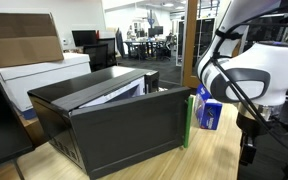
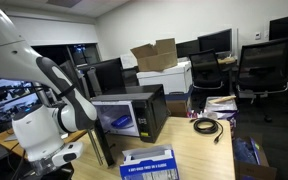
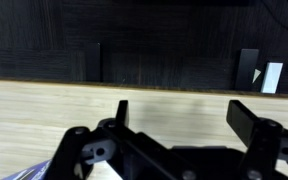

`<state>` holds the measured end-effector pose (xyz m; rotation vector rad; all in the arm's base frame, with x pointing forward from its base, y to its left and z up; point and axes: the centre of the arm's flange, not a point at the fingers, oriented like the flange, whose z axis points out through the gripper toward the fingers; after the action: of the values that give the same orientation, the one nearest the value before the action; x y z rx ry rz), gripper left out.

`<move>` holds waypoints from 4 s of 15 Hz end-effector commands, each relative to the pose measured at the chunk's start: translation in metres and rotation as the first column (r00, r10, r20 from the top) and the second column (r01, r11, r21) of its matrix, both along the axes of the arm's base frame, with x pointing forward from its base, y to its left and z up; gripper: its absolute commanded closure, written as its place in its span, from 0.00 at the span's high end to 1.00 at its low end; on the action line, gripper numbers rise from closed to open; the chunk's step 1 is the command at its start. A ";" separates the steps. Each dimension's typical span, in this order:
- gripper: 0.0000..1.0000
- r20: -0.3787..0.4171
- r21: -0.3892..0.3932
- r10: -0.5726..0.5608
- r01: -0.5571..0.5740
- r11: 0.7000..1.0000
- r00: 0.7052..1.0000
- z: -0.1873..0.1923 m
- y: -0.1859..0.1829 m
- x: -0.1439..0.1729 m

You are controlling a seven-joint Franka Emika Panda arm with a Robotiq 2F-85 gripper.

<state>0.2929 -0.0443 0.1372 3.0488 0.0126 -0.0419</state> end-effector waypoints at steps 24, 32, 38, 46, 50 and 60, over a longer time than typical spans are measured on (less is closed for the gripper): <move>1.00 0.138 0.073 -0.071 0.061 0.995 0.988 0.095 0.017 0.076; 1.00 0.167 0.077 -0.025 0.013 0.997 0.986 0.113 0.033 0.082; 1.00 0.109 0.050 -0.041 0.036 0.998 0.993 0.105 0.044 0.076; 1.00 0.110 0.014 -0.046 0.044 0.999 0.993 0.099 0.047 0.066; 1.00 0.086 -0.027 0.008 -0.005 1.000 0.996 0.098 0.046 0.065; 1.00 0.033 -0.189 0.460 -0.446 0.875 0.887 0.100 0.025 0.068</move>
<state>0.3257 -0.0243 0.1709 2.8445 0.5110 0.1118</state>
